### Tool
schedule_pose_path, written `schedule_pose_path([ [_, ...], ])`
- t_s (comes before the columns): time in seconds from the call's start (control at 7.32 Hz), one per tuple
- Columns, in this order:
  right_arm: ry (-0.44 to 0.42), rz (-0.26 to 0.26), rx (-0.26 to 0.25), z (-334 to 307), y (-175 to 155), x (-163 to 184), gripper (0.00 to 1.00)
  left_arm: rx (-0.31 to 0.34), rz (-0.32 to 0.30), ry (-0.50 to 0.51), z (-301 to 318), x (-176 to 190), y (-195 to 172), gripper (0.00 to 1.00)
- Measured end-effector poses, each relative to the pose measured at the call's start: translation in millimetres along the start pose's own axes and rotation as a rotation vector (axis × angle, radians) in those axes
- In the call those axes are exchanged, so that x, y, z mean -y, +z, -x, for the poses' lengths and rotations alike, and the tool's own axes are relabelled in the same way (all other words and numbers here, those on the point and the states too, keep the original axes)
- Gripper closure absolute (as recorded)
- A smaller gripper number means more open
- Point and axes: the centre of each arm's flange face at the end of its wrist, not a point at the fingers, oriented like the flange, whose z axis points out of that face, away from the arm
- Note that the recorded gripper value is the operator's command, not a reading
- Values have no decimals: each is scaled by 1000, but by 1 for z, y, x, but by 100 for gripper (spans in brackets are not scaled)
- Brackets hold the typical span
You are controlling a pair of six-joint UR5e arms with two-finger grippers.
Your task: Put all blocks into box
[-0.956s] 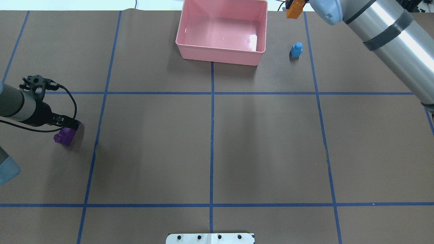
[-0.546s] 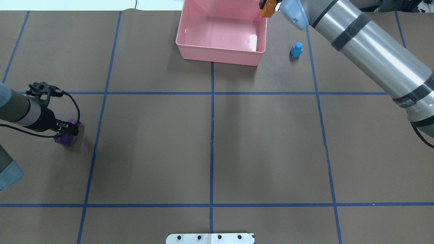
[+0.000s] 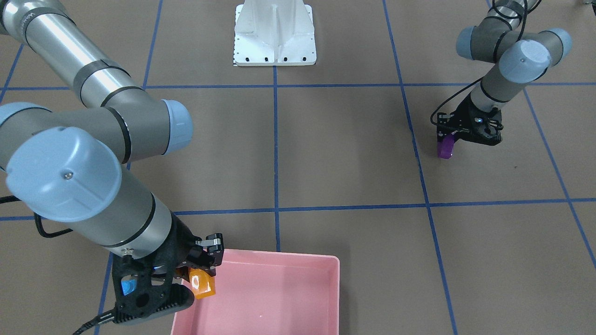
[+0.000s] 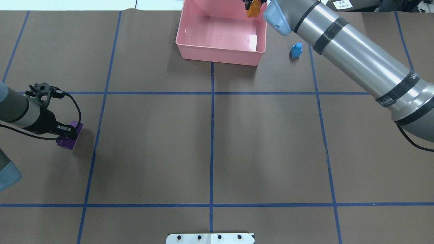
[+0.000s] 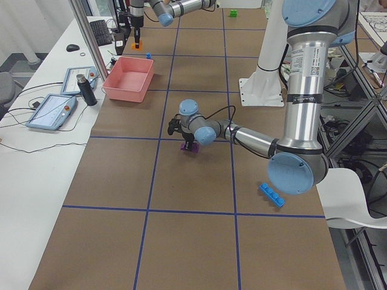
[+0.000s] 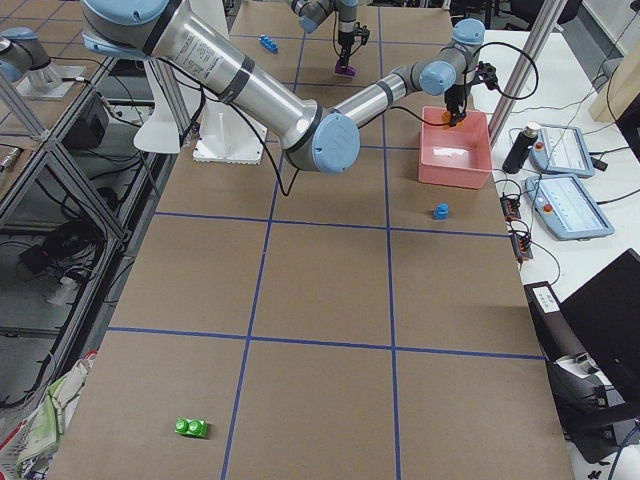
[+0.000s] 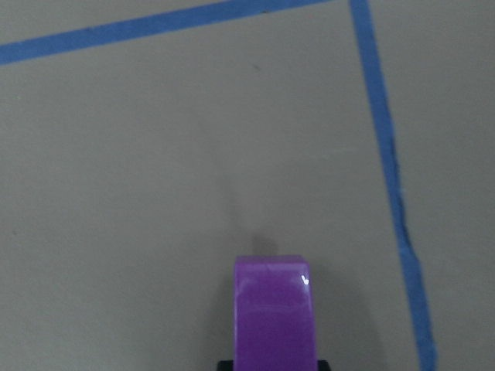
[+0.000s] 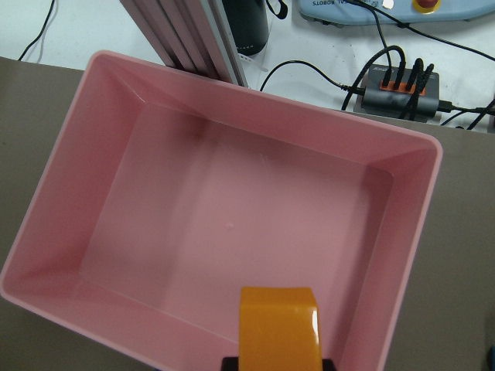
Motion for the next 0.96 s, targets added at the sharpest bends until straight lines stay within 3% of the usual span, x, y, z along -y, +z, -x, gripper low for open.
schedule_pose_path([
  [0.27,-51,-32,-43,16,60,-11,100,-17,19,-10,-27,-4,-33,100],
  [0.41,-62,-46,-64,12,85,-16,1,-22,17,-9,-36,-6,-44,100],
  [0.68,19,-78,-83,0,109,-18,0,-39,5,-3,-46,-6,-61,100],
  [0.96,116,-76,-49,2,78,4,0,-102,2,-29,-58,16,-93,100],
])
